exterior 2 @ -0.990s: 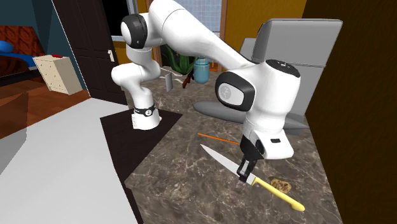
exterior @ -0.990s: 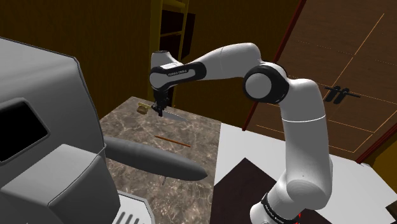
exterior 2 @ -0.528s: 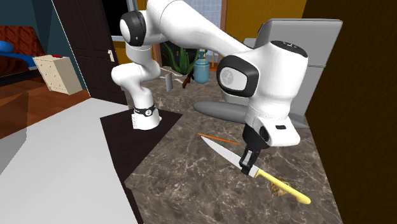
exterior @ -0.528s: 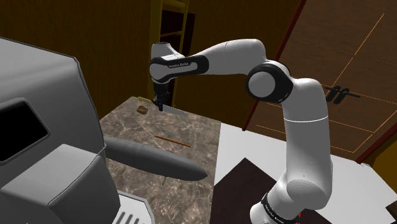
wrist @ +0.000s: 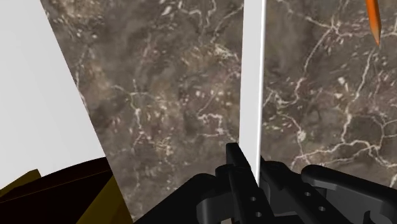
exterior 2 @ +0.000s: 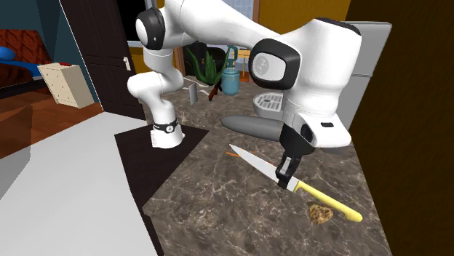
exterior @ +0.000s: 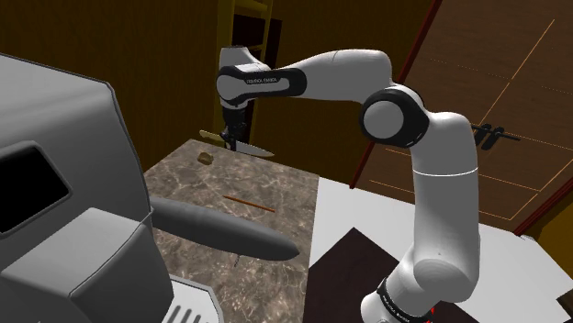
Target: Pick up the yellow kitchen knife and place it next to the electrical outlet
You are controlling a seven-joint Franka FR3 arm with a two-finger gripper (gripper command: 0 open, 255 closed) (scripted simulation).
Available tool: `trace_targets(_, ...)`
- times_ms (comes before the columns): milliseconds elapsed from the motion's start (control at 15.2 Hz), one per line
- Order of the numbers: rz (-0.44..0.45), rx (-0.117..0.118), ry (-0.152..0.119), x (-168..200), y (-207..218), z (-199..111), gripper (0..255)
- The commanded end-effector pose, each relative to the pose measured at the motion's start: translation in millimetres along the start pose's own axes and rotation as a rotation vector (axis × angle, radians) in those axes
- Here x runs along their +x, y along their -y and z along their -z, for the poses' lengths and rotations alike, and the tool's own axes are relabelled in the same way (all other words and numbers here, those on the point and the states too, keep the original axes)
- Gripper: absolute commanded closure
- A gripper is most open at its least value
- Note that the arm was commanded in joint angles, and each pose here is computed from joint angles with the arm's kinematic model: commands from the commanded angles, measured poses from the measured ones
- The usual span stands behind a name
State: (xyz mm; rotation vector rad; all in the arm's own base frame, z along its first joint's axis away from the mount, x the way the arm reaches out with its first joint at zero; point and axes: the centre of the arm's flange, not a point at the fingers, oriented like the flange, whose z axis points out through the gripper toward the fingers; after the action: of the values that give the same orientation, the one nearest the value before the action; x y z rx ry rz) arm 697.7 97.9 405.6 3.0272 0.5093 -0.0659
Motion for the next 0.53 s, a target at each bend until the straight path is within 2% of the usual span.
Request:
trace_targets(0,0.0,0.0,0.001,0,0,11,255)
trace_targets(462,0.0,0.0,0.001,-2,-3,48,255)
